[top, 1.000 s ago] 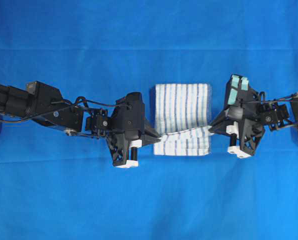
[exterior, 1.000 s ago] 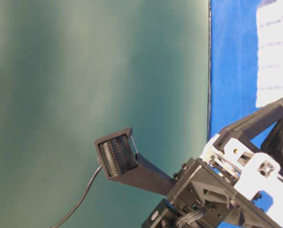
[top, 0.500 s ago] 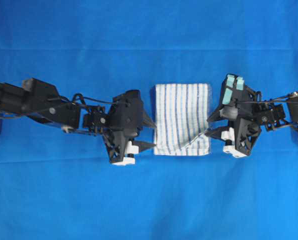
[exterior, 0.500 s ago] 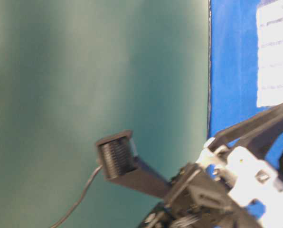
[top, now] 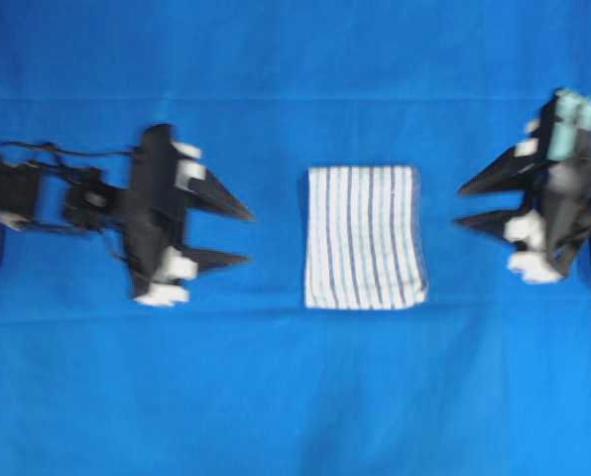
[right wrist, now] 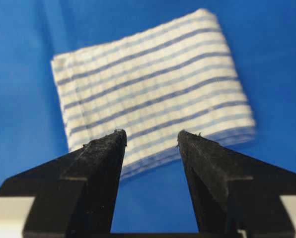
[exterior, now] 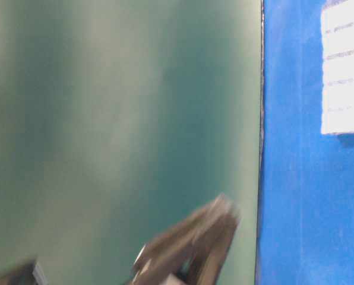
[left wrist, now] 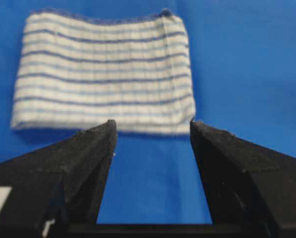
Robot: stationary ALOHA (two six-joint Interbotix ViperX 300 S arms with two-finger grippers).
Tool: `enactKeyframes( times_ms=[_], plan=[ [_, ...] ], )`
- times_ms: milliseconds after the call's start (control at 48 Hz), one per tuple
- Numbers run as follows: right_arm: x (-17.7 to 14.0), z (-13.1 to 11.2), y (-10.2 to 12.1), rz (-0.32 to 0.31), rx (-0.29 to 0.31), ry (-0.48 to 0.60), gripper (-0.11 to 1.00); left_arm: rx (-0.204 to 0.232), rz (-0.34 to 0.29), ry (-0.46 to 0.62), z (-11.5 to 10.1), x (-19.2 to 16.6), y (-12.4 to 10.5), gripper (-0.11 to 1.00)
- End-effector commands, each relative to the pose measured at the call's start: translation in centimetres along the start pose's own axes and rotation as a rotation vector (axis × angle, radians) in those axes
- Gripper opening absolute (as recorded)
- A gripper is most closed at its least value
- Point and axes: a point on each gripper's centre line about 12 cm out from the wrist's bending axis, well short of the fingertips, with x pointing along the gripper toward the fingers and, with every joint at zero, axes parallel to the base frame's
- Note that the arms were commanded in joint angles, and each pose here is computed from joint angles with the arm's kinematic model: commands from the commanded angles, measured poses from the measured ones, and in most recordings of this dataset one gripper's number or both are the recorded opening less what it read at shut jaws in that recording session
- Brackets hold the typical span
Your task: Fold the blue towel.
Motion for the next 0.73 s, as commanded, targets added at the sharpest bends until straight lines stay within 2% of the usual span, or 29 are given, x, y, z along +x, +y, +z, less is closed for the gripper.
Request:
enactKeyframes(
  times_ms=[0,125,312,458,708],
  plan=[
    [-2.0,0.8,-0.2,0.005,-0.006,-0.066,0.53,0.008,0.008,-0.073,0.9,-2.3,0.3,0.54],
    [-4.2,0.8,-0.9,-0.011,-0.023,-0.125,0.53,0.019,0.021,-0.136,0.1,-5.1,0.8,0.54],
    [-5.7,-0.3,-1.7,-0.021,-0.055,-0.184,0.53,0.040,0.023,-0.254,-0.5,-9.8,0.8,0.54],
    [-5.9,-1.5,-2.1,-0.013,-0.069,-0.210,0.53,0.059,0.029,-0.307,-1.7,-12.2,0.9,0.54],
    [-5.8,-2.8,-2.3,0.010,-0.098,-0.258,0.53,0.058,0.048,-0.361,-4.7,-14.7,1.3,0.54]
  ],
)
